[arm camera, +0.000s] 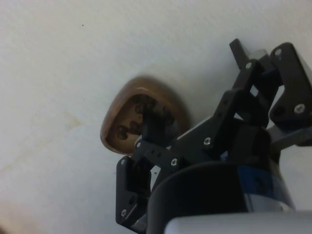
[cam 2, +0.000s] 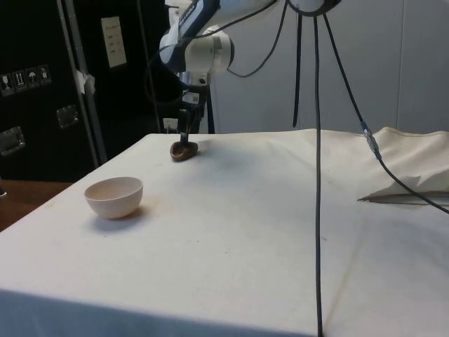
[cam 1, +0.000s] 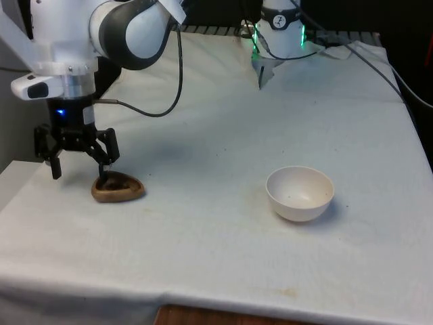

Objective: Pour the coffee beans from the cup into the bowl.

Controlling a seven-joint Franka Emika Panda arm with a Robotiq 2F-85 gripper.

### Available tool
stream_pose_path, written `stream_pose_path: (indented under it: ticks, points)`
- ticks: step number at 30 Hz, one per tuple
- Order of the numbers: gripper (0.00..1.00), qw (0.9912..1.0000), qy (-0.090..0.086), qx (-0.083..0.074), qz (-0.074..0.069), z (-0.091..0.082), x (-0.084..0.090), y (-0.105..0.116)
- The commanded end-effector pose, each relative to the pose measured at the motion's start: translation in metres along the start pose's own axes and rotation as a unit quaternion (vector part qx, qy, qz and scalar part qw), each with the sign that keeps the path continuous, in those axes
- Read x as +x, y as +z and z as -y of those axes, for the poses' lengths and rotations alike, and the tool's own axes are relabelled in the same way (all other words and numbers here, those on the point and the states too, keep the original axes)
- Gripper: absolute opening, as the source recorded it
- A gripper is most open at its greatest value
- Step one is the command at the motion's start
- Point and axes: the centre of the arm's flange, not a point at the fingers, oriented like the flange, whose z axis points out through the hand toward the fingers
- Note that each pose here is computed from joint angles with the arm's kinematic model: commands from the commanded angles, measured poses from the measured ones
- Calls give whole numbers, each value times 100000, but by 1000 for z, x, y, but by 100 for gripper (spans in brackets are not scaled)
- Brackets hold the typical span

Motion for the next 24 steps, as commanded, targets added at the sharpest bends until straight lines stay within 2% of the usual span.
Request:
stream_pose_path:
  ticks: [1, 6, 7, 8, 15, 16, 17, 18, 24]
  points:
    - [100, 99996, -95, -26, 837, 0, 0, 0]
    - [100, 99982, -611, -48, 1807, 2, 1, -2]
    - [100, 99994, -538, 100, 896, 1, 1, -3]
    - [100, 99978, -627, -64, 1998, 1, 1, -2]
    - [100, 99948, -1239, -92, 2987, 3, 2, -4]
    - [100, 99945, -1299, -99, 3034, 3, 2, -4]
    - [100, 99965, -1315, 130, 2298, 3, 2, -5]
    - [100, 99943, -1333, -63, 3108, 4, 2, -4]
    - [100, 99947, -1509, -62, 2882, 5, 3, -2]
